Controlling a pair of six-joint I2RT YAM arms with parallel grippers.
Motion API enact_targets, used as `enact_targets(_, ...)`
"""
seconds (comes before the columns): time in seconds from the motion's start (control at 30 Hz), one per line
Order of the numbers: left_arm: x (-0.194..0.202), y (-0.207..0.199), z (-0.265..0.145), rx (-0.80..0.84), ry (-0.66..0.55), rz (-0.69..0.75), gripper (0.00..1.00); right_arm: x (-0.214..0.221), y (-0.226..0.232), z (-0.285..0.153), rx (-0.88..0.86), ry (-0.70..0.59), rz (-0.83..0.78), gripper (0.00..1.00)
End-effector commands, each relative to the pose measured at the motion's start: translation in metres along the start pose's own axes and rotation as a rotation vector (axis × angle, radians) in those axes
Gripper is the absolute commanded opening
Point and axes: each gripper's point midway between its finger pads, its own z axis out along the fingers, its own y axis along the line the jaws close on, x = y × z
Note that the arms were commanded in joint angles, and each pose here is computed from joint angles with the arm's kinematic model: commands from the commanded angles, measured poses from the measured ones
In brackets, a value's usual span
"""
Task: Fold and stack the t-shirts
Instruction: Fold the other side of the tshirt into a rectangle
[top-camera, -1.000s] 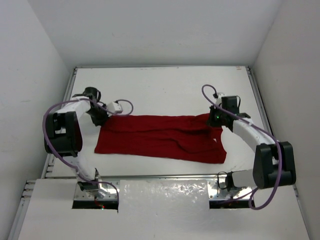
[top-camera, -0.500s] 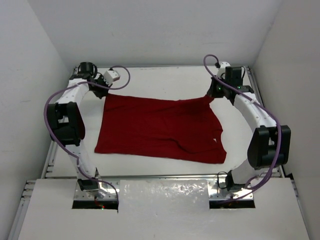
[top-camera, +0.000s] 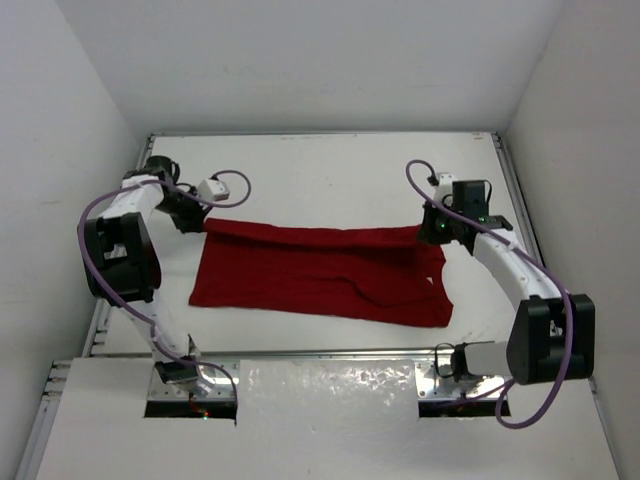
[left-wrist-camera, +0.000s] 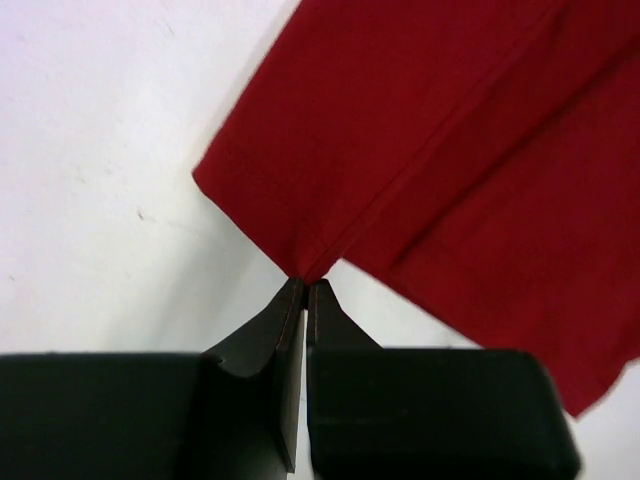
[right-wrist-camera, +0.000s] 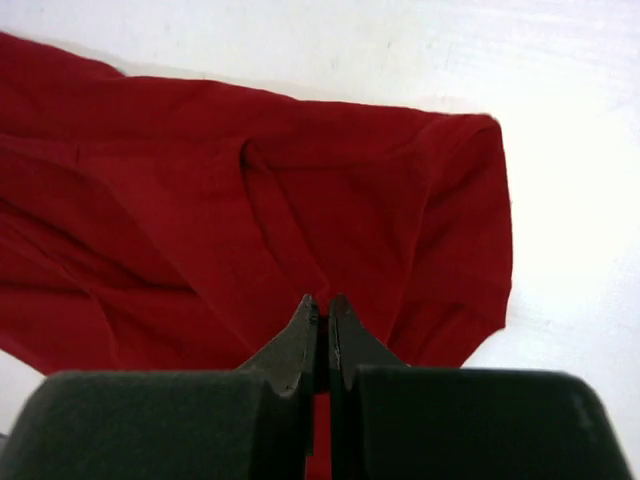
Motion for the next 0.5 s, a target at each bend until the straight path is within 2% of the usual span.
enact_targets(0.0,0.0,-0.024,-0.02,0.087,-0.033,0.116,0.0,0.003,0.004,-0.007,-0.015,-0.042,-0.021,0.0)
enact_targets(0.07,0.006,-0.037,-0.019,0.131,-0.018,0.159,0.0,0.012,0.006,-0.005,-0.025,-0.033,-0.007,0.0)
enact_targets(0.4,0.029,-0.062,0.003,0.198,0.072,0.186,0.0,0.053,0.011,0.003,-0.064,0.033,0.032,0.0)
enact_targets(0.47,0.036,-0.064,0.006,0.2,0.11,0.196,0.21,0.061,0.011,0.006,-0.07,0.051,0.047,0.0)
